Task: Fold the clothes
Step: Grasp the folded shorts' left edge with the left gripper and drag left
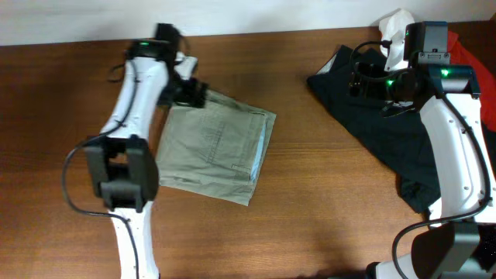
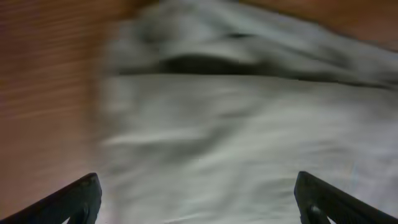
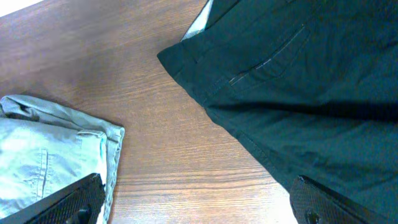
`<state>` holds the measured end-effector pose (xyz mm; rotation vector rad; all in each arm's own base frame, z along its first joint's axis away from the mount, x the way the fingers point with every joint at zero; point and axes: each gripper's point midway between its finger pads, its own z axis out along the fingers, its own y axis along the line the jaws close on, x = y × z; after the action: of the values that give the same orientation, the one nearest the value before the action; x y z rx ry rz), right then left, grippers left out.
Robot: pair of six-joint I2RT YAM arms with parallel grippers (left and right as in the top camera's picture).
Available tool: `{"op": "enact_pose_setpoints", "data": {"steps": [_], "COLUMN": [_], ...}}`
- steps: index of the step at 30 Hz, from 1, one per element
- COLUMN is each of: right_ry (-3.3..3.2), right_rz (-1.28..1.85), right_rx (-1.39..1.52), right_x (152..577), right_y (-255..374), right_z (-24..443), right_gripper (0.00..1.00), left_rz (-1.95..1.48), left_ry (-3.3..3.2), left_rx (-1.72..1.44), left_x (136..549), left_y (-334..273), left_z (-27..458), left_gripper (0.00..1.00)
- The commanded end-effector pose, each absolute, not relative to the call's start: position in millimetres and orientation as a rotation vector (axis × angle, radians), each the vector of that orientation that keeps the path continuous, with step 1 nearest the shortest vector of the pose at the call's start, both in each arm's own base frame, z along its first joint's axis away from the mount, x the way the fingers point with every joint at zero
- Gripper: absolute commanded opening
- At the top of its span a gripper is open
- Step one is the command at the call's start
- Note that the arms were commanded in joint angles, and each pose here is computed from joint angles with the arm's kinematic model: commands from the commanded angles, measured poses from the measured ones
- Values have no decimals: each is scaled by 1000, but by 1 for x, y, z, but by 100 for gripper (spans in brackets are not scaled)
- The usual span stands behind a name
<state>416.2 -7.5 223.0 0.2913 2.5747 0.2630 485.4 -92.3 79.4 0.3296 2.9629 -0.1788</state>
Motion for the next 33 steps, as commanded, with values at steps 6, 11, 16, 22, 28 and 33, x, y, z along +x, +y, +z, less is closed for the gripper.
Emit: {"op": "enact_pose_setpoints", "data": {"steps": [6,11,16,22,28,33], "right_ry": [2564,2564,2564,2564,2564,2564], "right_rz": [258,258,258,258,258,258], "right_rx": [283,283,283,282,283,283], "right_x": [416,416,416,416,416,416], "right_y": [-6,-6,-6,-6,-6,-6], "right_z": [228,228,228,228,228,228], "right_gripper": [99,99,99,99,99,99], "left_rz": [-667,-879,-906,-894,-820,-774], "left_ry": [2948,2980,3033,3011,2930,2824], "left_rx": [140,240,286,270,4,-286], "left_x": [465,430,409,418,456,487], "left_y": [10,-28,-46,-51,-41,-5], "left_z": [63,18,-6,-7,-9,-7], "left_gripper": [99,99,72,27,1,1]}}
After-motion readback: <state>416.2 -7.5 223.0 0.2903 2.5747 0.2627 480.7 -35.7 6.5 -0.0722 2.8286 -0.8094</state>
